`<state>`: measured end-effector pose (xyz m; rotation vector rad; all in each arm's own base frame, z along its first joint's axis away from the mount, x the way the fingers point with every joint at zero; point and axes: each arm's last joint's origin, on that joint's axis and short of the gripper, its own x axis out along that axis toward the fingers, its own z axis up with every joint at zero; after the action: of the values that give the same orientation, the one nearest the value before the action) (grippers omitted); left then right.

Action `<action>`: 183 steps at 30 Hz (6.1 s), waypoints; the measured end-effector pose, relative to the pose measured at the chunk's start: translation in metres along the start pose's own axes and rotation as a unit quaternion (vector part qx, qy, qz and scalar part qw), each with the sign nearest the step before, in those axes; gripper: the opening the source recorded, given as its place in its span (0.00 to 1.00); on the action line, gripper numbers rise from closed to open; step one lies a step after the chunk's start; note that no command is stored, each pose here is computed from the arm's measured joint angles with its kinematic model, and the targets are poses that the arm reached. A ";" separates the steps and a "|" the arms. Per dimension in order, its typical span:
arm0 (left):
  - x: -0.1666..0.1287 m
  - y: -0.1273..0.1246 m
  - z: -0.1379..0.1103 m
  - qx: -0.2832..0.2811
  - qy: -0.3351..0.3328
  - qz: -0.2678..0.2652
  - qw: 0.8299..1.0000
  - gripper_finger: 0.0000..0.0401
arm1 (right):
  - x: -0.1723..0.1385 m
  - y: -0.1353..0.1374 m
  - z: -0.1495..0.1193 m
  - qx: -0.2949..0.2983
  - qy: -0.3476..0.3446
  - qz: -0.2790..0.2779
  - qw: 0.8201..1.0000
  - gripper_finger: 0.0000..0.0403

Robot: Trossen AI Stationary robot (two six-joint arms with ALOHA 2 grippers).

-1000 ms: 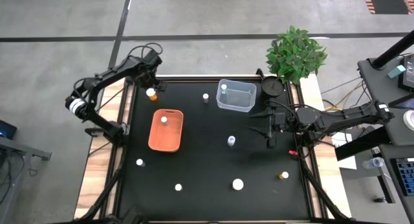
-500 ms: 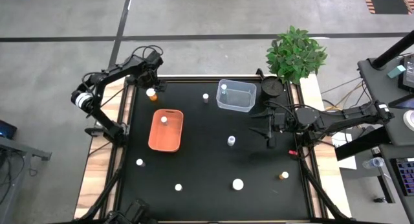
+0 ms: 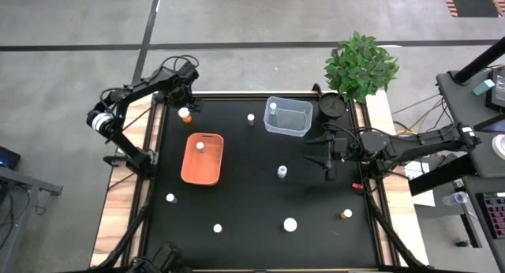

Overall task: Pick and place medicine bottles into bin by pill shape (circle, oval)
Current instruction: Put the large orange capsule pill bottle into the orange bin

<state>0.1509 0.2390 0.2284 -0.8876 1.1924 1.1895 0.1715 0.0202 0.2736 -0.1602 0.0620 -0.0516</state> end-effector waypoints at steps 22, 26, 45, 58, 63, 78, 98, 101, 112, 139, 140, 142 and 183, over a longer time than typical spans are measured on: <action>0.023 0.001 -0.011 0.002 0.003 0.011 1.000 0.65 | 0.000 0.000 0.000 -0.004 0.001 0.000 1.000 0.49; 0.023 0.002 -0.011 0.003 0.004 0.012 1.000 0.58 | 0.000 0.000 0.000 -0.004 0.001 0.000 1.000 0.49; 0.016 0.002 -0.010 0.018 -0.003 0.016 1.000 0.49 | 0.000 0.000 0.000 -0.004 0.002 0.000 1.000 0.49; -0.080 0.006 -0.041 0.061 -0.076 -0.008 0.995 0.50 | 0.000 0.000 0.000 -0.006 0.002 -0.001 1.000 0.49; -0.111 -0.001 -0.074 0.092 -0.101 -0.038 0.990 0.50 | 0.000 0.000 0.000 -0.005 0.002 -0.001 1.000 0.49; -0.160 -0.058 -0.158 0.237 -0.109 -0.148 0.954 0.50 | 0.000 0.000 0.000 -0.004 0.001 -0.001 1.000 0.49; -0.128 -0.142 -0.220 0.575 0.005 -0.101 0.812 0.50 | 0.000 0.000 0.000 -0.004 0.001 -0.001 1.000 0.49; -0.126 -0.149 -0.216 0.587 -0.018 -0.119 0.801 0.50 | 0.000 0.000 0.000 -0.004 0.001 -0.001 1.000 0.49; -0.115 -0.148 -0.205 0.629 -0.033 -0.116 0.768 0.47 | 0.000 0.000 0.000 -0.005 0.002 -0.001 1.000 0.49; -0.054 -0.142 -0.197 0.670 -0.040 -0.098 0.735 0.47 | 0.000 0.000 0.000 -0.006 0.002 0.000 1.000 0.49; -0.052 -0.142 -0.198 0.670 -0.041 -0.099 0.735 0.47 | 0.000 0.000 0.000 -0.006 0.002 0.000 1.000 0.49; -0.049 -0.143 -0.198 0.669 -0.046 -0.102 0.735 0.47 | 0.000 0.000 0.000 -0.006 0.002 0.000 1.000 0.49; -0.041 -0.142 -0.199 0.669 -0.060 -0.081 0.737 0.63 | 0.000 0.000 -0.001 -0.014 0.005 0.000 1.000 0.49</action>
<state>0.2502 0.0117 0.2192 0.2128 1.4211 0.0212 0.1713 0.0202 0.2725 -0.1881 0.0737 -0.0510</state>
